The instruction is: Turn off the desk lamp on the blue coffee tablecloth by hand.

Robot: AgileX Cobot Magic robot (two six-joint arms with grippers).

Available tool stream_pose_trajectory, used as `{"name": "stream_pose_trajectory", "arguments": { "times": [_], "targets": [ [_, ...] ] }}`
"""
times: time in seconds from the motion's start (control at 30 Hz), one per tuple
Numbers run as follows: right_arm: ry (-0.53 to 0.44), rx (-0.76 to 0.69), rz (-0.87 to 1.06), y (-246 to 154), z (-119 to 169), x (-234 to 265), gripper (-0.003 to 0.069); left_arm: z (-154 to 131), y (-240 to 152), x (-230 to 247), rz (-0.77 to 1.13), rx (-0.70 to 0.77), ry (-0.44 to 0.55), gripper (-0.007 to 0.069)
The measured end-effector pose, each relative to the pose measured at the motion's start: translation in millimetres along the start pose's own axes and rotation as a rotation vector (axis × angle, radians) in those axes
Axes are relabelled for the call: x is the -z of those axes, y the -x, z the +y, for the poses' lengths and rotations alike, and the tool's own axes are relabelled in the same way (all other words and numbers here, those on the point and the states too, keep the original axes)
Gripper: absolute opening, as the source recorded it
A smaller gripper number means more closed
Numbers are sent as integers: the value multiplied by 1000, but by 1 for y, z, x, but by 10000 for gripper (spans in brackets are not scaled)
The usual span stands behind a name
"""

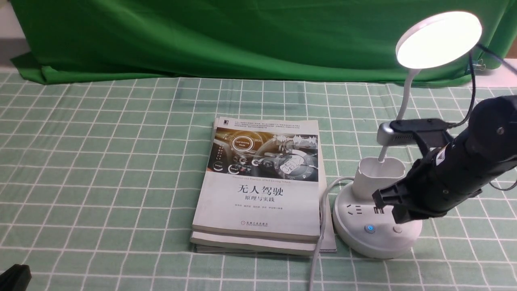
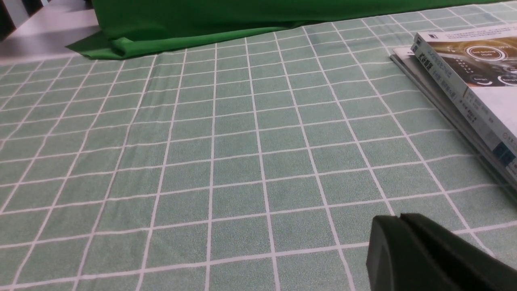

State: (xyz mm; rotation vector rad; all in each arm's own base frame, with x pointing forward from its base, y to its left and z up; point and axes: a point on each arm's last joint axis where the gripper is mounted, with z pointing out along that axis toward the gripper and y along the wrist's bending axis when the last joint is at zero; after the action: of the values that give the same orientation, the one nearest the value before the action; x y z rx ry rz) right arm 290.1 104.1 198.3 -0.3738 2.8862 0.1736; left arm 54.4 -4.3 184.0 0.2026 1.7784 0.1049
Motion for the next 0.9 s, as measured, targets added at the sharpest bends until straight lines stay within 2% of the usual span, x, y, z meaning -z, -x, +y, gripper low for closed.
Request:
{"name": "stream_pose_trajectory", "arguments": {
  "times": [0.33,0.67,0.9],
  "targets": [
    [-8,0,58,-1,-2,-17,31,0,0,0,0,0,0,0],
    [-3,7,-19,-1,0,8,31,0,0,0,0,0,0,0],
    [-5,6,-8,-1,0,3,31,0,0,0,0,0,0,0]
  ]
}}
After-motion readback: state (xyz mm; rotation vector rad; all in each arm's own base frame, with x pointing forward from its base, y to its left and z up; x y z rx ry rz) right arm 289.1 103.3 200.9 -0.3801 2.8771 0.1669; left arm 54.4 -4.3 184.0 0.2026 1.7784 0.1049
